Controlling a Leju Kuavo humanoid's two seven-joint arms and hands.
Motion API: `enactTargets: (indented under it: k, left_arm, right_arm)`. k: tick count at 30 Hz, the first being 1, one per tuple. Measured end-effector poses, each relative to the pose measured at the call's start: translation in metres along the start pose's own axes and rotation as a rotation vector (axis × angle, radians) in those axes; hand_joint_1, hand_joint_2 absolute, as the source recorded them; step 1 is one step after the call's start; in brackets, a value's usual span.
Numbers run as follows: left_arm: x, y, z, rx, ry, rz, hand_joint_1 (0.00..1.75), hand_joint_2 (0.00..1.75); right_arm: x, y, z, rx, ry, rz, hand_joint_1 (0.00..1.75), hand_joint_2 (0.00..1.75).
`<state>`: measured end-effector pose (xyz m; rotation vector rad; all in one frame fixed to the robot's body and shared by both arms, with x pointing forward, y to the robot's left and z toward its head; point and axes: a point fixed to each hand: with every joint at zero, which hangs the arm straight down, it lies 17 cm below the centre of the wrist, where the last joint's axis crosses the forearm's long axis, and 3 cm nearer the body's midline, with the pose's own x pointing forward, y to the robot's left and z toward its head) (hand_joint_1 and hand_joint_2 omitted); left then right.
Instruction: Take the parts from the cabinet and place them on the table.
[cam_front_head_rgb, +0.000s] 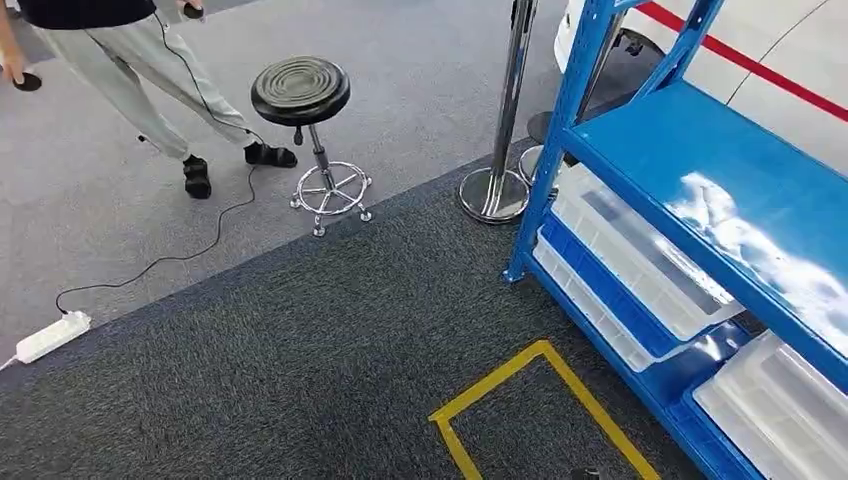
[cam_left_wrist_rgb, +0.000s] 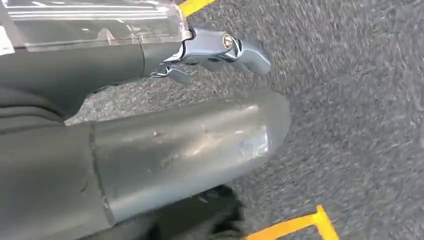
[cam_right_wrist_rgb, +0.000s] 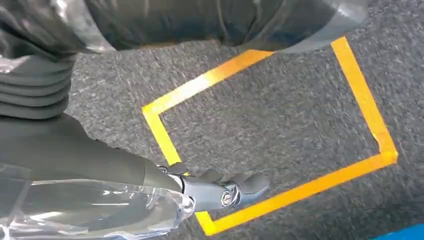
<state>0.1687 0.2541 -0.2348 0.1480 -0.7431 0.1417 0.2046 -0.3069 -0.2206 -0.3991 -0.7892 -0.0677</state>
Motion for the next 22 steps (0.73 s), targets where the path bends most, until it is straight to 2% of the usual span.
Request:
enactTargets:
  k: [14,19,22]
  left_arm:
    - [0.000,0.003,-0.001,0.005,0.001,-0.003,0.00,0.00]
    - [-0.009,0.010,-0.001,0.044,0.048,-0.019,0.00,0.00]
    - [-0.006,0.009,-0.002,0.043,0.042,-0.021,0.00,0.00]
  right_arm:
    - [0.001,0.004,0.001,0.005,-0.002,-0.004,0.00,0.00]
    - [0.001,0.003,0.001,0.005,-0.003,-0.001,0.00,0.00]
    - [0.004,0.003,0.000,0.005,-0.009,-0.003,0.00,0.00]
